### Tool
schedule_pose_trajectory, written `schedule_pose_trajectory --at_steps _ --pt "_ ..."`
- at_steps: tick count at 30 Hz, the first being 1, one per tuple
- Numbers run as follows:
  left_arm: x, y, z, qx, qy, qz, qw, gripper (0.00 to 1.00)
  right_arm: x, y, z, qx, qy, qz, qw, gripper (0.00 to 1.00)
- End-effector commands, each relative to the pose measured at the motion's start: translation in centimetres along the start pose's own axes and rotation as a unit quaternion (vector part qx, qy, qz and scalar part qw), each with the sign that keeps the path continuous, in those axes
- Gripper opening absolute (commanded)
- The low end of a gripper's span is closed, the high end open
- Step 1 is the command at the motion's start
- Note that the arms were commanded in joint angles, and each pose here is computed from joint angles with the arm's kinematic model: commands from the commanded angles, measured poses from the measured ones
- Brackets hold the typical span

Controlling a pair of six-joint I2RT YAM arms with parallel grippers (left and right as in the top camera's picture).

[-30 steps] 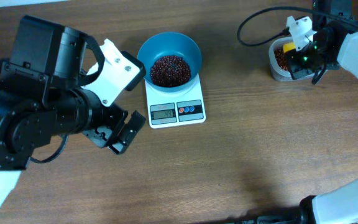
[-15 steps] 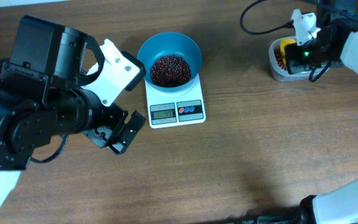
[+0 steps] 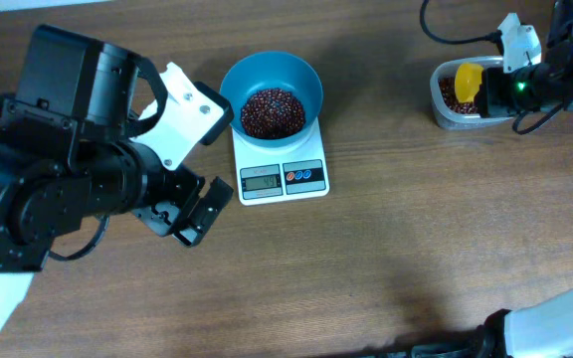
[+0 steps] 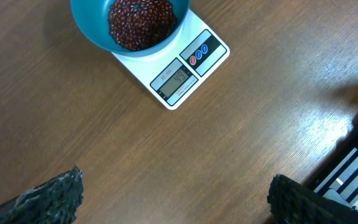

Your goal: Scoop item into bowl and weigh 50g on scale

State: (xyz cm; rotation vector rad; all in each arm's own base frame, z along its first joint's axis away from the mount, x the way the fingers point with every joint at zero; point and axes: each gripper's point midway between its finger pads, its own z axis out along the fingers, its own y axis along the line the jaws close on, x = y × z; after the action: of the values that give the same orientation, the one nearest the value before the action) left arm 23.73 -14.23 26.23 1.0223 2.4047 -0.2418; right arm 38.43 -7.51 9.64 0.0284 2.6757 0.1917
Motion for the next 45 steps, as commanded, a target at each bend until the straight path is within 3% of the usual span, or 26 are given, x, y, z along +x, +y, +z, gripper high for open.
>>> schedule_pose_trajectory --at_steps 1,11,17,24,38,45 --pt "0.0 -0.1 0.2 0.001 0.002 0.009 1.0 0.99 0.2 0.7 0.5 -0.013 0.006 0.003 1.0 0.04" --pt "0.0 -0.1 0.2 0.001 0.002 0.009 1.0 0.99 0.2 2.7 0.4 -0.062 0.004 0.0 0.998 0.04" --pt "0.0 -0.1 0.2 0.001 0.002 0.009 1.0 0.99 0.8 -1.2 0.5 0.05 0.024 -0.007 0.998 0.04" --pt "0.0 -0.1 0.2 0.001 0.002 0.009 1.0 0.99 0.2 3.7 1.0 -0.042 0.012 -0.031 0.999 0.04" --pt "0.0 -0.1 0.2 0.001 0.002 0.009 1.0 0.99 -1.5 -0.2 -0.5 -0.022 -0.027 0.007 0.999 0.04" --pt "0.0 -0.1 0.2 0.001 0.002 0.009 1.0 0.99 -2.7 0.5 -3.0 -0.022 -0.064 -0.027 0.997 0.04"
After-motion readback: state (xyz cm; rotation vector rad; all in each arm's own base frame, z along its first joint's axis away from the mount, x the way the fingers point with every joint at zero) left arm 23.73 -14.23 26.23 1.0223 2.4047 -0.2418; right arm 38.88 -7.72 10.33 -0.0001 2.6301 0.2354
